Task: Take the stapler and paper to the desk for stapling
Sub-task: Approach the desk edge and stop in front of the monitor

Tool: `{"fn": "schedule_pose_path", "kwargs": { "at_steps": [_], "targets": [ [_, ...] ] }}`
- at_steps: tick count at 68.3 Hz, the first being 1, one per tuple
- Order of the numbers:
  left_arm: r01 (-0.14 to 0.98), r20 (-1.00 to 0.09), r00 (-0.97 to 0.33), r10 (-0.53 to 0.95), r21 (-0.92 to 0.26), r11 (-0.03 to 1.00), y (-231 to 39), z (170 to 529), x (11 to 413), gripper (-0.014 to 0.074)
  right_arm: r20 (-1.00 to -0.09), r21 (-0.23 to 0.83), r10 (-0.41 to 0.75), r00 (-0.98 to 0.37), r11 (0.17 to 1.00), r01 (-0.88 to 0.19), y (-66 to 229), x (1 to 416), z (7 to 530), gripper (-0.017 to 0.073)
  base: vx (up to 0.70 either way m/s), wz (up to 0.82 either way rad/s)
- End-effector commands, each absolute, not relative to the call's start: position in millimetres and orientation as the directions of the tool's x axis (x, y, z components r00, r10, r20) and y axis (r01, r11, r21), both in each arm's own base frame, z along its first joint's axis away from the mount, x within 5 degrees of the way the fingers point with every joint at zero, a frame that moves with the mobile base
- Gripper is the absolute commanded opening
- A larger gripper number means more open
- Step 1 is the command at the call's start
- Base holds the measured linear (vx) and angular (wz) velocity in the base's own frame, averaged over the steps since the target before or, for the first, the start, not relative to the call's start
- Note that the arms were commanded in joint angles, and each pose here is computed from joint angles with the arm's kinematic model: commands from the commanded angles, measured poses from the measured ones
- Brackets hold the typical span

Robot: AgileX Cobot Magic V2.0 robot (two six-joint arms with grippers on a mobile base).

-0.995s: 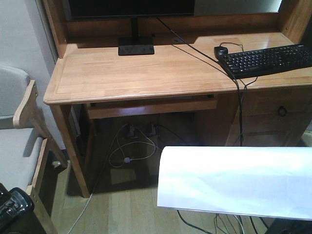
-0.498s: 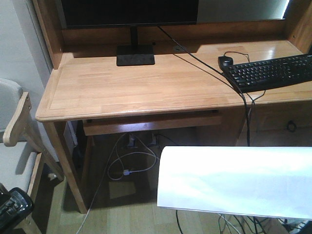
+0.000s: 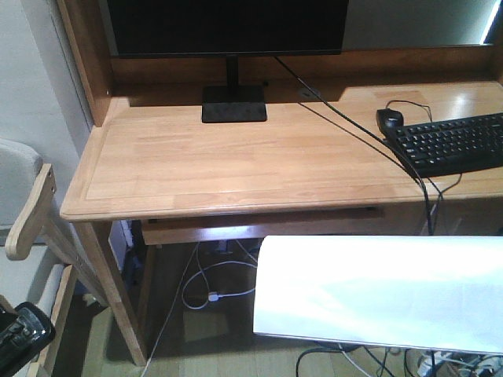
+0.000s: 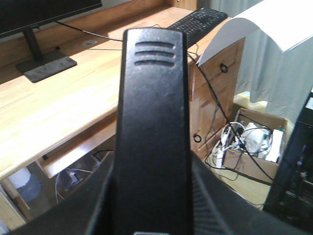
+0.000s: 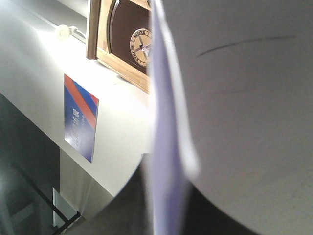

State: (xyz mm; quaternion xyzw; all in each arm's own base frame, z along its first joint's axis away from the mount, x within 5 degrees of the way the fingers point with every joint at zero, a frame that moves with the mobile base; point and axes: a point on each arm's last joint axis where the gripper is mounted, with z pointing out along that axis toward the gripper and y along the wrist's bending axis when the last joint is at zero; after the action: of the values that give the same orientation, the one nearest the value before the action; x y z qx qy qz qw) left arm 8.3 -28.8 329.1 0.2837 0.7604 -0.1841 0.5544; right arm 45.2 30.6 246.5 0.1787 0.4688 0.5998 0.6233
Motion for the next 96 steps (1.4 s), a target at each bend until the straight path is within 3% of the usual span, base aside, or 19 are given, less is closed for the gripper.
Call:
{"fn": "schedule_pose_path", "kwargs": {
  "at_steps": [1, 96],
  "targets": [
    [0.624, -0.979, -0.148, 0.14, 0.018, 0.781, -30.0, 346.1, 11.5, -0.0006, -0.375, 0.747, 0.914, -0.155, 0.198, -0.634, 31.8, 41.8, 258.8, -0.0003, 0.18, 0.08],
    [0.624, -0.979, -0.148, 0.14, 0.018, 0.781, -30.0, 346.1, 11.5, -0.0006, -0.375, 0.747, 0.914, -0.155, 0.198, -0.634, 31.8, 41.8, 258.8, -0.0002, 0.15, 0.04]
  ]
}}
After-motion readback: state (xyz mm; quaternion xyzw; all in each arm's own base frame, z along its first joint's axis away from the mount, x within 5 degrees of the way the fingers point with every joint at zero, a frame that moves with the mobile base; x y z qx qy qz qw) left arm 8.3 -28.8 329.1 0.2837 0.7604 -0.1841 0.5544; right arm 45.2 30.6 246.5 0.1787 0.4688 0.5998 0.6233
